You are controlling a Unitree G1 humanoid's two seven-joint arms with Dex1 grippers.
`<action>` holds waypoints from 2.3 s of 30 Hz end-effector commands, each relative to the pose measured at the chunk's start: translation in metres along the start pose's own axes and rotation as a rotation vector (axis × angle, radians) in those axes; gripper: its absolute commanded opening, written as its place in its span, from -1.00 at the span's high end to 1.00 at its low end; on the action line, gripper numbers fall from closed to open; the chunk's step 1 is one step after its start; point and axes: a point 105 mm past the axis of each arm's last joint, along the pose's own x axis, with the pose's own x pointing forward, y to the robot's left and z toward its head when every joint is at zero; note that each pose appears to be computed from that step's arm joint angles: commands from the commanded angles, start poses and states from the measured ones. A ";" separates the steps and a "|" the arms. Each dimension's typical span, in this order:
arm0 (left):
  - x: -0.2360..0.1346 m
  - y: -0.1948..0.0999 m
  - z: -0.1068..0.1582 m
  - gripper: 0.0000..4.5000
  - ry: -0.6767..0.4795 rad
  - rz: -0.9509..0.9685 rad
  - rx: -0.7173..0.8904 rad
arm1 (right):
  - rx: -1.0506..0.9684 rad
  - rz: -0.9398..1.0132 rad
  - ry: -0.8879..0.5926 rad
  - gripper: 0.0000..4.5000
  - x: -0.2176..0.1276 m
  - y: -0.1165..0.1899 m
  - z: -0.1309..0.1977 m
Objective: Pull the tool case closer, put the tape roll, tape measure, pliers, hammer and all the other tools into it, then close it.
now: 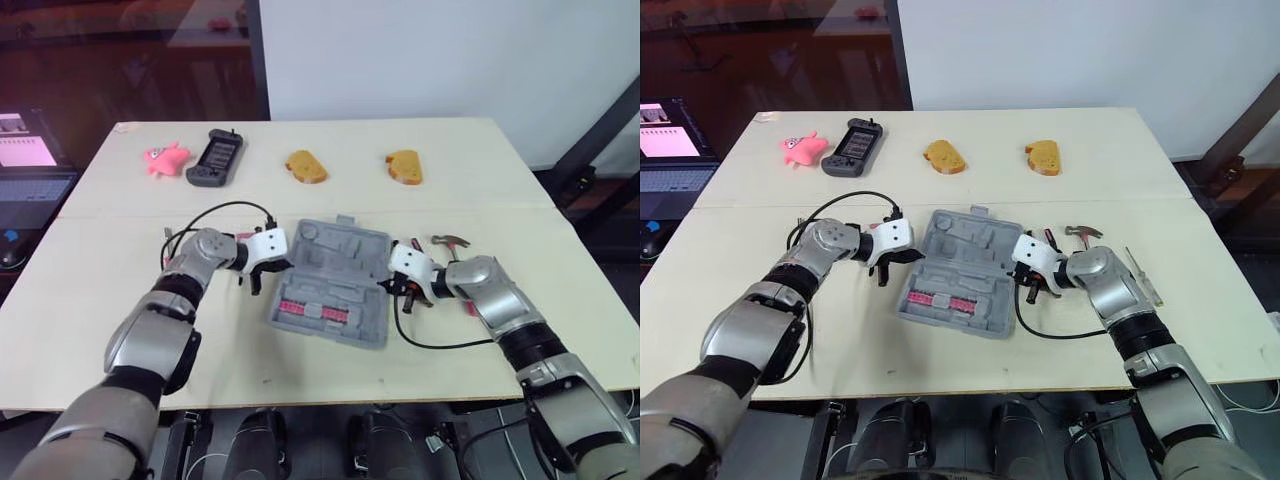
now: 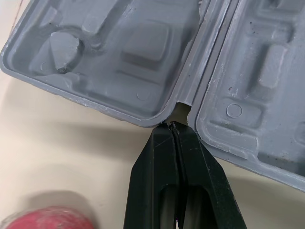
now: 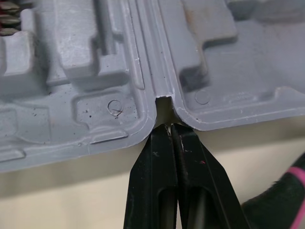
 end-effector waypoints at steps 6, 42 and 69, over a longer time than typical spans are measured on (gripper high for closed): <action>0.000 -0.018 0.003 1.00 -0.062 -0.062 -0.006 | -0.085 0.070 -0.062 0.95 0.002 0.014 0.027; -0.041 -0.063 -0.011 1.00 -0.048 0.000 -0.186 | -0.080 0.103 -0.037 0.95 -0.018 0.029 0.011; -0.039 -0.103 -0.017 1.00 -0.047 -0.061 -0.274 | -0.110 0.208 -0.060 0.95 -0.009 0.058 0.018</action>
